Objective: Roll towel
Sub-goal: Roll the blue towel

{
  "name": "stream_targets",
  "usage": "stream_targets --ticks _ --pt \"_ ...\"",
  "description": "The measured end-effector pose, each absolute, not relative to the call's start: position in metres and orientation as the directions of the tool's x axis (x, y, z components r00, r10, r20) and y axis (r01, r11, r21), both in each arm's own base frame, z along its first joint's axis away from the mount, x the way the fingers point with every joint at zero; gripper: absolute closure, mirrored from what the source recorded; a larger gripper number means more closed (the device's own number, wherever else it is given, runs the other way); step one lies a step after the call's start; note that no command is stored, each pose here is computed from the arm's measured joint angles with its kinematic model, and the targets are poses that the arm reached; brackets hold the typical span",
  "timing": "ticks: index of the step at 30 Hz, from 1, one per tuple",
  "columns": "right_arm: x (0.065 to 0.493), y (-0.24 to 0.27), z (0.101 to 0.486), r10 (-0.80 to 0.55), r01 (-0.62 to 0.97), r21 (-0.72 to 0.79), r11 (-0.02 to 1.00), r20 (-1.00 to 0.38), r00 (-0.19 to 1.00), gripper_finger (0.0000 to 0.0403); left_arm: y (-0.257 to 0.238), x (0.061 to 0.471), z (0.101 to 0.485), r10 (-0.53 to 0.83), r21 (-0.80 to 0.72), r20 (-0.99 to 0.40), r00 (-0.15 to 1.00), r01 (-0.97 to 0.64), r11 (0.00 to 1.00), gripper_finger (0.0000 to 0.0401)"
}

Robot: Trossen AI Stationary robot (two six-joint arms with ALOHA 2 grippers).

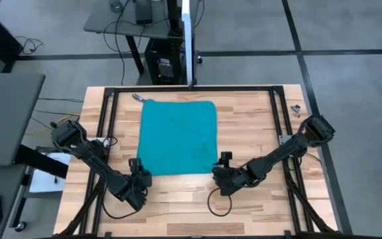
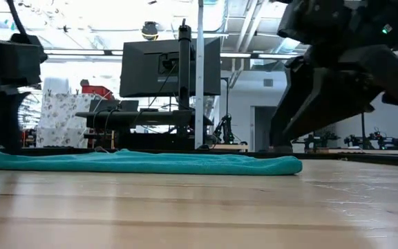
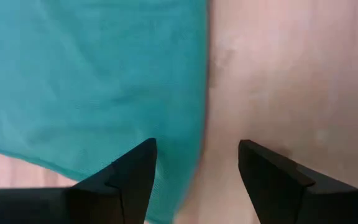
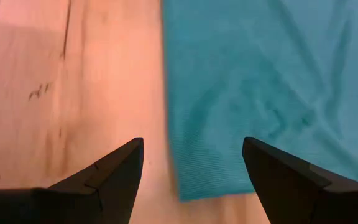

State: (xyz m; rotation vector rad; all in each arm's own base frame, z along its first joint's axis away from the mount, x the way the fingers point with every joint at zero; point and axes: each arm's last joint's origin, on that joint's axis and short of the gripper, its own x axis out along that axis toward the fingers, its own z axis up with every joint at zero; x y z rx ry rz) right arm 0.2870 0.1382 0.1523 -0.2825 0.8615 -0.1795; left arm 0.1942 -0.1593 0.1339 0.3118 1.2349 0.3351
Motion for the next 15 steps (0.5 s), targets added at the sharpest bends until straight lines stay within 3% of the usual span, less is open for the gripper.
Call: stream_targets --ticks 6,15 --pt "0.297 0.143 0.118 -0.237 -0.075 -0.349 0.934 -0.764 0.6 0.0135 -0.152 0.194 0.129 0.436 0.423 -0.85 0.296 -0.108 0.899 0.0193" --pt "0.308 0.133 0.109 -0.293 -0.032 -0.383 0.923 -0.755 0.587 0.0136 -0.148 0.192 0.125 0.45 0.43 -0.845 0.288 -0.133 0.893 0.0193"
